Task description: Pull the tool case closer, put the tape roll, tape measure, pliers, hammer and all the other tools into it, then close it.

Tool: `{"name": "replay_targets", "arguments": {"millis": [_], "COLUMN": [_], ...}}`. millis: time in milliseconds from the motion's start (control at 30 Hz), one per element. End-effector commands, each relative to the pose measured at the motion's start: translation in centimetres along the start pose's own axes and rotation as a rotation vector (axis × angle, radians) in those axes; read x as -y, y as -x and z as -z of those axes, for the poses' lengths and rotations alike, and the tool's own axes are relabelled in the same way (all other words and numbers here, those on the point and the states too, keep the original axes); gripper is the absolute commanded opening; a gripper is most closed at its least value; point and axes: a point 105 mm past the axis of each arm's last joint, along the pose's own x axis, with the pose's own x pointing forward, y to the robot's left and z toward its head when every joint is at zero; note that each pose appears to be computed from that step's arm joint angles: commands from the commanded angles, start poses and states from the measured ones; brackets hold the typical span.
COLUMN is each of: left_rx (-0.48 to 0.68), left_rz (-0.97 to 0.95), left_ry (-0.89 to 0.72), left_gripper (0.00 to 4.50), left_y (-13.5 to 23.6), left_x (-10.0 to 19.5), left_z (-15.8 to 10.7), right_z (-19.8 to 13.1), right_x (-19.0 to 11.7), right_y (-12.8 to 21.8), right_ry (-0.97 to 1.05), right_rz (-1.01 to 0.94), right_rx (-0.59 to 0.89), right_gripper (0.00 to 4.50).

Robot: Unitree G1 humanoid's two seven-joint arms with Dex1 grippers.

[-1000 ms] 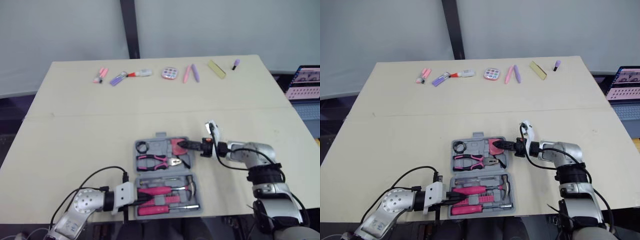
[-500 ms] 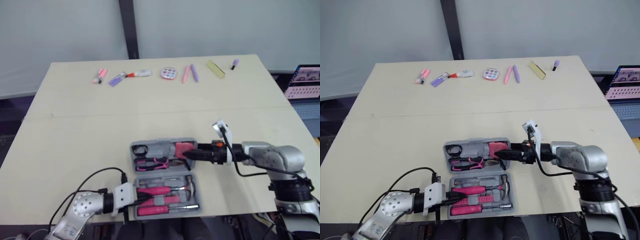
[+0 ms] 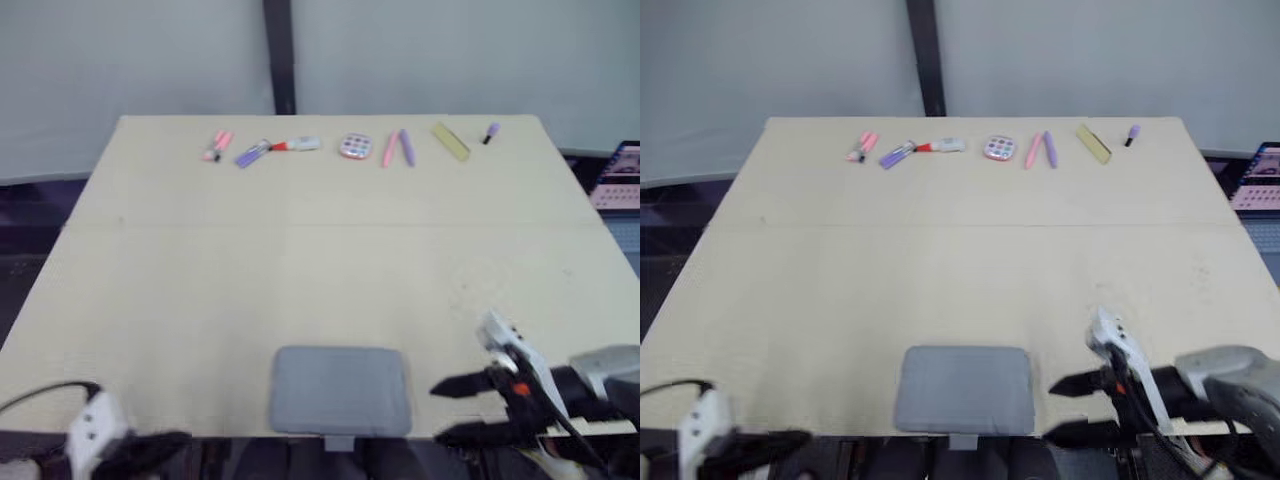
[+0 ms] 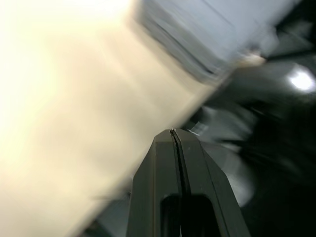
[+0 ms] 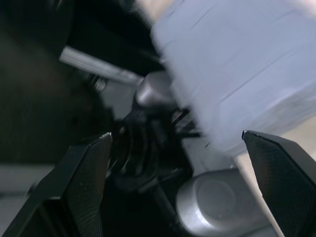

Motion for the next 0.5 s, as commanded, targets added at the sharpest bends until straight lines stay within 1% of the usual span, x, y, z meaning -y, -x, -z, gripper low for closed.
{"name": "replay_targets", "arguments": {"millis": [33, 133, 167, 233, 300, 400, 500], "left_rx": [0.065, 0.087, 0.101, 0.121, 0.157, 0.165, 0.196], "left_rz": [-0.011, -0.015, -0.009, 0.006, 0.011, 0.004, 0.017], "left_ry": [-0.066, -0.135, -0.153, -0.189, -0.197, -0.212, -0.215], "left_gripper": [0.00, 0.00, 0.00, 0.00, 0.00, 0.00, 0.00], "left_y": [-1.2, -3.2, -3.9, -5.0, -5.9, -7.7, -8.7], "left_x": [-1.3, -2.0, -2.0, -1.9, -1.9, -2.4, -2.5], "left_z": [-1.4, -1.9, -2.1, -2.3, -2.6, -2.7, -3.1], "right_z": [0.0, 0.3, 0.3, 0.7, 0.6, 0.2, -0.3], "right_x": [1.7, 2.7, 3.2, 3.9, 4.9, 6.0, 7.1], "right_y": [0.2, -0.2, -0.3, -0.5, -0.4, -0.1, 0.3], "right_ry": [0.187, 0.271, 0.303, 0.339, 0.359, 0.372, 0.383], "right_rz": [0.108, 0.177, 0.208, 0.252, 0.308, 0.379, 0.433], "right_rx": [0.039, 0.088, 0.118, 0.132, 0.169, 0.210, 0.227], "right_gripper": [4.46, 4.46, 4.46, 4.46, 4.46, 4.46, 4.46]}}
